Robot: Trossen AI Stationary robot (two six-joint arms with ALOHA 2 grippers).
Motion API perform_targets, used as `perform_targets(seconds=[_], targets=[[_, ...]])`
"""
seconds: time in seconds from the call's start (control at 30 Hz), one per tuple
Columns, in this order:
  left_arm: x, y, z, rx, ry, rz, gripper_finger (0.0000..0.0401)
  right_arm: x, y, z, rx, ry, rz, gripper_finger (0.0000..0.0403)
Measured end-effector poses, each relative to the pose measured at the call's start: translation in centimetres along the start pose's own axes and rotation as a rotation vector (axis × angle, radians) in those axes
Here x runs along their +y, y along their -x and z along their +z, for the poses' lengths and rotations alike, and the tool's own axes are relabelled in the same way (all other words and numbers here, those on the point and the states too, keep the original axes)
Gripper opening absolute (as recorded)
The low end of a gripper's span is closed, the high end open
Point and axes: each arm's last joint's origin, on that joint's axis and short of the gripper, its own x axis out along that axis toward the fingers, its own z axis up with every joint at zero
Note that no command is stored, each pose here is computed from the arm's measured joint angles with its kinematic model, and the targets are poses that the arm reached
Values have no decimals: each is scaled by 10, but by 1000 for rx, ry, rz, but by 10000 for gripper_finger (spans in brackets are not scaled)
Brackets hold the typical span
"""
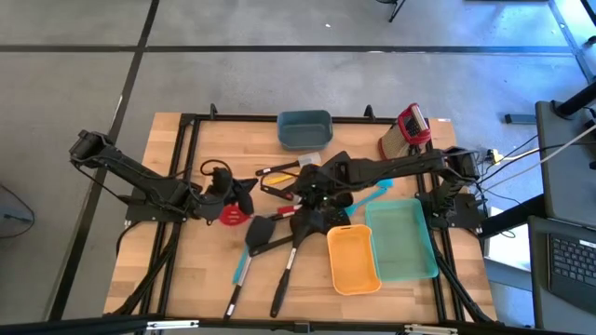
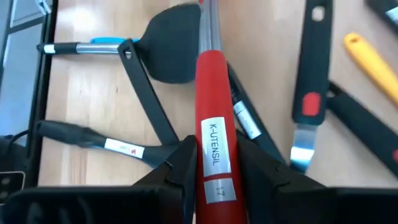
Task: Pick & Place Kitchen Items
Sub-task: Put the red serving spoon into the green bin
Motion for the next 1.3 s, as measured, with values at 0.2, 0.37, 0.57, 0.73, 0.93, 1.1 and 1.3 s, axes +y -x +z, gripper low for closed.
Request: perform_targets(seconds=[0.2,0.37,0.57,0.73,0.93,1.1,1.3], targets=[[2,4,9,-74,39,25,1,0,4,4,-16,2,-61,91],[4,10,21,-138,86,38,1,-1,4,5,-26,-2,-90,91],[6,17,33,-178,129,29,1,-3,4,5,-36,-8,-116,91],[6,23,43,-198,140,6,1,-5,9,13,-63,-18,-115,91],[-4,32,57,-241,145,-74,1,-5,31,34,-109,20,-215,91],[-15,38,66,-229,159,-229,1,-10,53,48,-117,49,-296,91],[-24,47,66,-156,171,-422,1,-17,72,59,-134,52,-389,91]])
